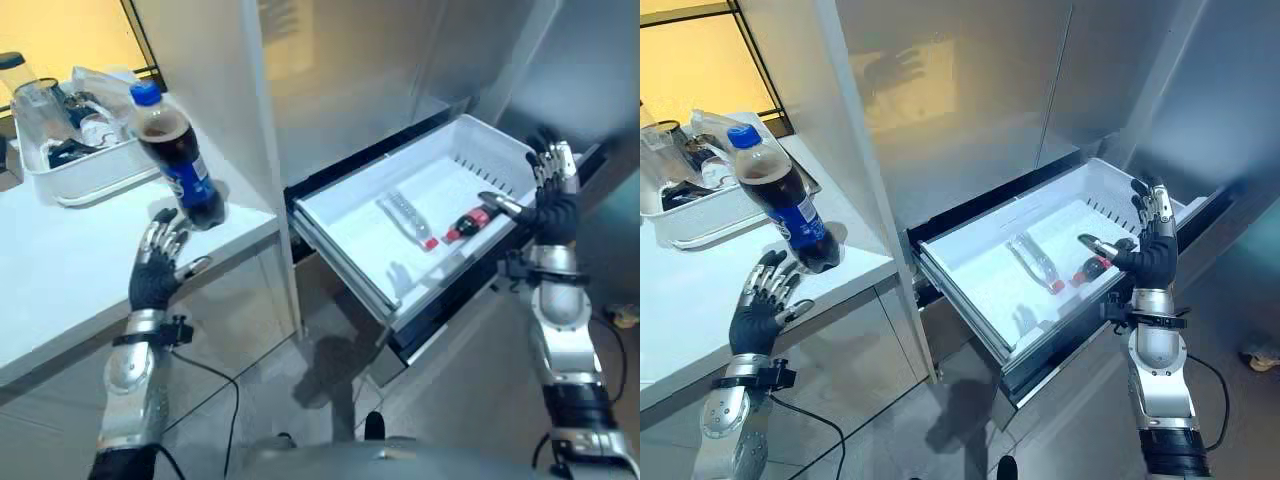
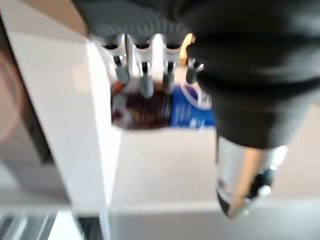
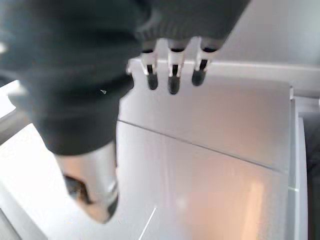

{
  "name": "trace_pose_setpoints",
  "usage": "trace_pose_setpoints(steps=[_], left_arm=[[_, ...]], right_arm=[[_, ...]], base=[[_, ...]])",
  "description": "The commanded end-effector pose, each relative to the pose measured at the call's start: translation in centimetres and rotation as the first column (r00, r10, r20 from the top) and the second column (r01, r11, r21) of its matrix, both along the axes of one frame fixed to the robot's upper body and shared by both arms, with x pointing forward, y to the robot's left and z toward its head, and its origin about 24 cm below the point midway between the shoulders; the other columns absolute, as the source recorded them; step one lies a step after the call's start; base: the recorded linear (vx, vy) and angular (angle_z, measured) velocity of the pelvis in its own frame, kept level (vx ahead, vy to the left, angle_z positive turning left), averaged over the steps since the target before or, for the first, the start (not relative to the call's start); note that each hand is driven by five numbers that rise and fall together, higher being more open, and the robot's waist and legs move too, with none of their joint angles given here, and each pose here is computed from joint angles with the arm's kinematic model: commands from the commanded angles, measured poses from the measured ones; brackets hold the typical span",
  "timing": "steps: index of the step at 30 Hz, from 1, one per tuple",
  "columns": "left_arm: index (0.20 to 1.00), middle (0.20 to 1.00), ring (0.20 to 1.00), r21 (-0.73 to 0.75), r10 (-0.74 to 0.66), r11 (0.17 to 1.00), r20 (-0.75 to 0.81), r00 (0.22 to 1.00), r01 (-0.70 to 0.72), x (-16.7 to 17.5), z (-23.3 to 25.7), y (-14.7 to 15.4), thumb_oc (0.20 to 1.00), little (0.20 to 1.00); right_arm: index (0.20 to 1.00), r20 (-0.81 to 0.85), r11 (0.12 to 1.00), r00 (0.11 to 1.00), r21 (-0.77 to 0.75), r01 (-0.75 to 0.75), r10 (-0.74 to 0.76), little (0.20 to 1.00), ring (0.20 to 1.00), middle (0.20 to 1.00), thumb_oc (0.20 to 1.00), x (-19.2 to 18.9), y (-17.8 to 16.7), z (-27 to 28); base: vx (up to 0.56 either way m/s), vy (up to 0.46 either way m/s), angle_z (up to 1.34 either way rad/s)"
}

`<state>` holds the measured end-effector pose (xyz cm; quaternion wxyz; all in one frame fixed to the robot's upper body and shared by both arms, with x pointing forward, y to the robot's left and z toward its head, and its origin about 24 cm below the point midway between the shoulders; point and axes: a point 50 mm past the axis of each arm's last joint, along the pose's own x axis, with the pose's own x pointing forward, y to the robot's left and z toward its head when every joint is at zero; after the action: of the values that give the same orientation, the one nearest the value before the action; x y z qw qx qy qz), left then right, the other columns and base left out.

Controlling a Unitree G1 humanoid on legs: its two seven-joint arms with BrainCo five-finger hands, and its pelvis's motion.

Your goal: Take the drinks into the refrigerator

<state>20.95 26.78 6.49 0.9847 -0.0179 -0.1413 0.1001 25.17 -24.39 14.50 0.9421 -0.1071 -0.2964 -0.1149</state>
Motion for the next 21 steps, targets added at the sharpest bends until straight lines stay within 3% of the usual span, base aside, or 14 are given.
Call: trace_pose_setpoints(steps=[1,13,21], left_arm=[[1.000,1.000,1.000,0.036,0.053,0.998,0.087,0.995,-0.056,0.7,1.6,0.7,1.000,1.000],[1.000,1.000,1.000,0.051,0.144,0.987,0.169,0.975,-0.154,0.9,3.0,0.8,1.000,1.000],[1.000,1.000,1.000,0.170,0.119,0.971,0.277,0.954,-0.170,1.0,6.1,0.4,1.000,1.000]], right_arm=[[1.000,0.210,1.000,0.978,0.002,-0.002,0.002,1.000,1.000,1.000,1.000,-0.7,0.1,3.7],[1.000,0.175,1.000,0.984,0.015,0.016,-0.019,1.000,1.000,1.000,1.000,-0.6,0.0,2.9],[1.000,0.146,1.000,0.989,0.012,0.018,-0.020,1.000,1.000,1.000,1.000,-0.4,0.0,2.4]], base=[[0.07,0.264,-0.27],[-0.01,-0.002,0.00],[0.00,-0.002,0.00]])
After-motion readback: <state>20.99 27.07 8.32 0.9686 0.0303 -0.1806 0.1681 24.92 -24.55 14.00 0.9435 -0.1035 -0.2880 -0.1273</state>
